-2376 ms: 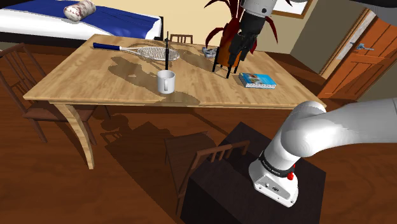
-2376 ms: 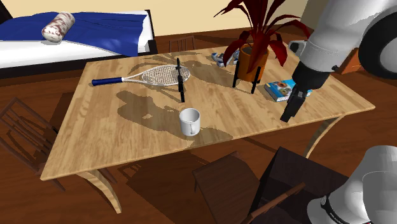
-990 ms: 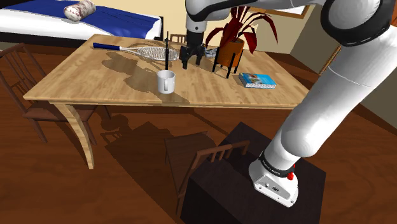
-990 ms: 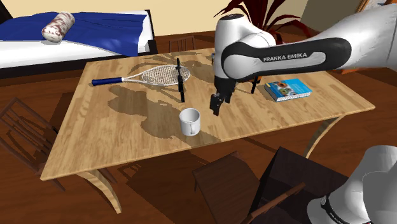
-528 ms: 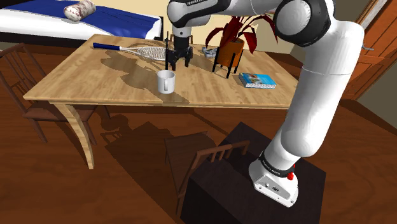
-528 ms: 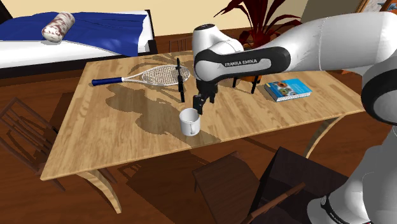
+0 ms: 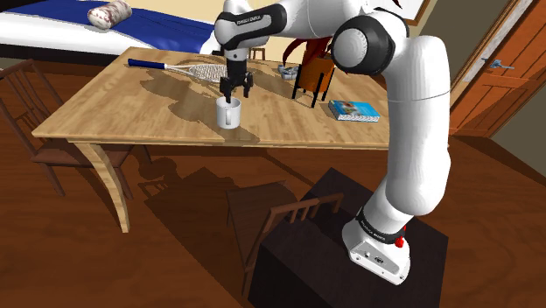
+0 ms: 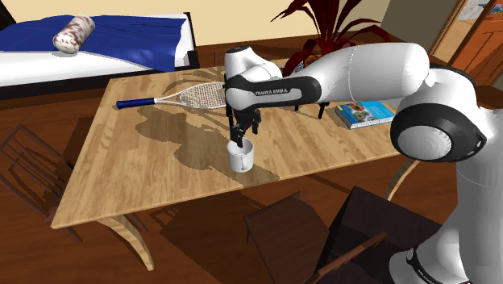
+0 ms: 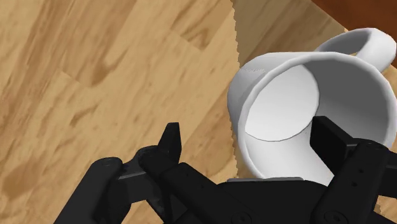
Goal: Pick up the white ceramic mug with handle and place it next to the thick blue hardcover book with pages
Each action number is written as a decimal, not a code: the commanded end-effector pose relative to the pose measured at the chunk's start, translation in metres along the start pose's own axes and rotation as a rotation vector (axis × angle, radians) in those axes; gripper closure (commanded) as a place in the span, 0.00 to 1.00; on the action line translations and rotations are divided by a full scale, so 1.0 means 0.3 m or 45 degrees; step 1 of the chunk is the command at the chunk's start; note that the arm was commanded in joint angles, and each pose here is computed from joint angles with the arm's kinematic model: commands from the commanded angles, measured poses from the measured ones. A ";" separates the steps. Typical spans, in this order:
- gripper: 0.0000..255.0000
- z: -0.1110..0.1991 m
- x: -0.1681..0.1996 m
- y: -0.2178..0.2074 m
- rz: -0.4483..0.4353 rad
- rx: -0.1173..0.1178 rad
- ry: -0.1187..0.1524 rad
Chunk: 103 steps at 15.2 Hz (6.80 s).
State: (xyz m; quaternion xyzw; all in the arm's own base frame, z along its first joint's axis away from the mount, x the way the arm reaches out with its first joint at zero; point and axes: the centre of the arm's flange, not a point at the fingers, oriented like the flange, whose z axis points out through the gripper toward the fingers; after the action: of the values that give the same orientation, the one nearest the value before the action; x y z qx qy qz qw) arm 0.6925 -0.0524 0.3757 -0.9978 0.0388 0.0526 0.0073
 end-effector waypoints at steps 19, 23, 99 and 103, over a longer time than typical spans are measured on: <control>1.00 0.094 0.001 0.004 0.000 0.000 0.000; 1.00 0.077 0.000 0.003 0.000 0.000 0.000; 1.00 -0.158 -0.748 1.023 0.000 0.000 0.000; 1.00 -0.088 -0.740 1.024 0.000 0.000 0.000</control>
State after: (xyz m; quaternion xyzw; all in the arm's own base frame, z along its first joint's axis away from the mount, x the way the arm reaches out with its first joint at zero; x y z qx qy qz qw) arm 0.4507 -0.3425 0.4285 -0.9978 0.0388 0.0530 0.0074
